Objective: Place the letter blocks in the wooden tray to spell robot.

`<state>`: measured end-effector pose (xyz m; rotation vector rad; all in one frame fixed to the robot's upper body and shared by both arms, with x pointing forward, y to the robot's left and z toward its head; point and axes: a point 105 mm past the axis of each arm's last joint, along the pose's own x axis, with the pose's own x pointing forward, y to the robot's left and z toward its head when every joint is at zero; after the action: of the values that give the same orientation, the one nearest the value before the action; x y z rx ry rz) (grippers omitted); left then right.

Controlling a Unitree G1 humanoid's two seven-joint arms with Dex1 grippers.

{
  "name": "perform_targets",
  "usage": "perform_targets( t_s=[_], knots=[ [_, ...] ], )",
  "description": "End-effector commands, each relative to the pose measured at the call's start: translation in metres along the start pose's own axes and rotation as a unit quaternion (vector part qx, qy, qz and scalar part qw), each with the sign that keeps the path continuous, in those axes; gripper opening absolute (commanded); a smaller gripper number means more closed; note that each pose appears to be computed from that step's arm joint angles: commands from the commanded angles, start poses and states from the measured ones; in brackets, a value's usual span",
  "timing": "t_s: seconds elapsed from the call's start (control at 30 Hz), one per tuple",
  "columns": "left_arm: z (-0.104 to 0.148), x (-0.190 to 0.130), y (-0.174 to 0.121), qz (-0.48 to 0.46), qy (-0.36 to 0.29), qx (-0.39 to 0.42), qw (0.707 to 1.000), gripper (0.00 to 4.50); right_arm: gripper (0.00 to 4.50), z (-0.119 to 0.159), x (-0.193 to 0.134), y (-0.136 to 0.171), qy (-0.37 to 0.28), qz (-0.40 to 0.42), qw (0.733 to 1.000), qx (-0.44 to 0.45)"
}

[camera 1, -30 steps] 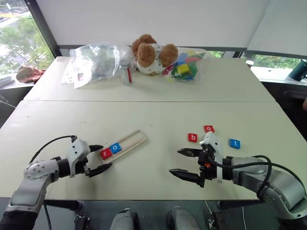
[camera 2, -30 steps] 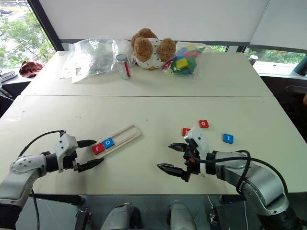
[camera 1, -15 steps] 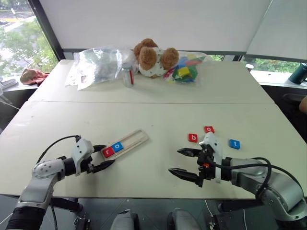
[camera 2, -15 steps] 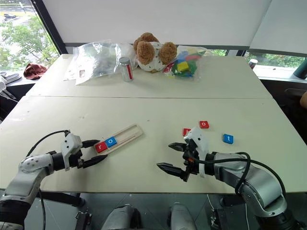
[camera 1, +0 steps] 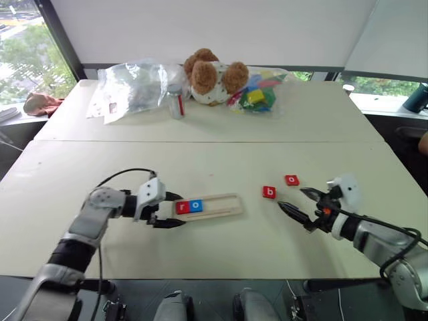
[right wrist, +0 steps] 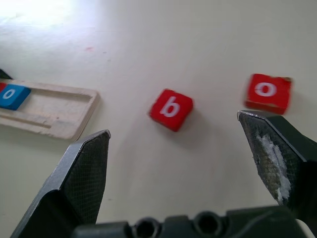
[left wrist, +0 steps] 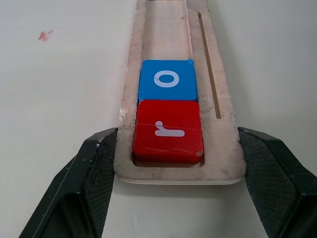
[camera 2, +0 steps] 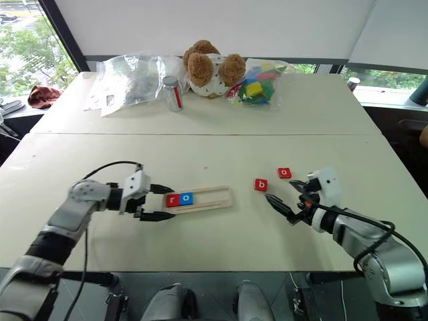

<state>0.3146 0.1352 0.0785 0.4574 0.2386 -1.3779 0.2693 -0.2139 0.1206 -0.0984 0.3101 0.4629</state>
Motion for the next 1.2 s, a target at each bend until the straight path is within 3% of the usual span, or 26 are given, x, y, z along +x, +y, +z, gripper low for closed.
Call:
perform_targets(
  t_s=[0.03, 0.2, 0.3, 0.47, 0.73, 0.93, 1.2],
  knots=[
    [0.000, 0.015, 0.003, -0.032, 0.009, 0.022, 0.999, 3.09, 4.50, 0.008, -0.002, -0.004, -0.017, -0.044, 0.999, -0.014],
    [-0.003, 0.031, 0.003, -0.058, 0.007, 0.027, 0.998, 3.09, 4.50, 0.007, 0.008, 0.003, -0.016, -0.065, 0.998, 0.006],
    [-0.004, 0.031, 0.003, -0.060, 0.006, 0.029, 0.998, 4.49, 4.50, 0.006, 0.016, 0.011, -0.011, -0.075, 0.997, 0.013],
    [-0.004, 0.022, 0.007, -0.033, 0.004, 0.039, 0.999, 4.49, 4.50, 0.006, 0.037, 0.021, 0.002, -0.104, 0.994, 0.023],
    [0.013, -0.022, 0.003, 0.021, 0.015, 0.061, 0.998, 4.49, 4.50, 0.000, 0.063, 0.039, 0.053, -0.124, 0.990, 0.034],
    [0.025, -0.048, 0.005, 0.091, 0.021, 0.054, 0.994, 4.49, 4.50, -0.007, 0.074, 0.038, 0.088, -0.137, 0.986, 0.044],
    [0.027, -0.057, -0.005, 0.128, 0.019, 0.025, 0.991, 4.49, 4.50, -0.009, 0.087, 0.030, 0.105, -0.167, 0.979, 0.048]
  ],
)
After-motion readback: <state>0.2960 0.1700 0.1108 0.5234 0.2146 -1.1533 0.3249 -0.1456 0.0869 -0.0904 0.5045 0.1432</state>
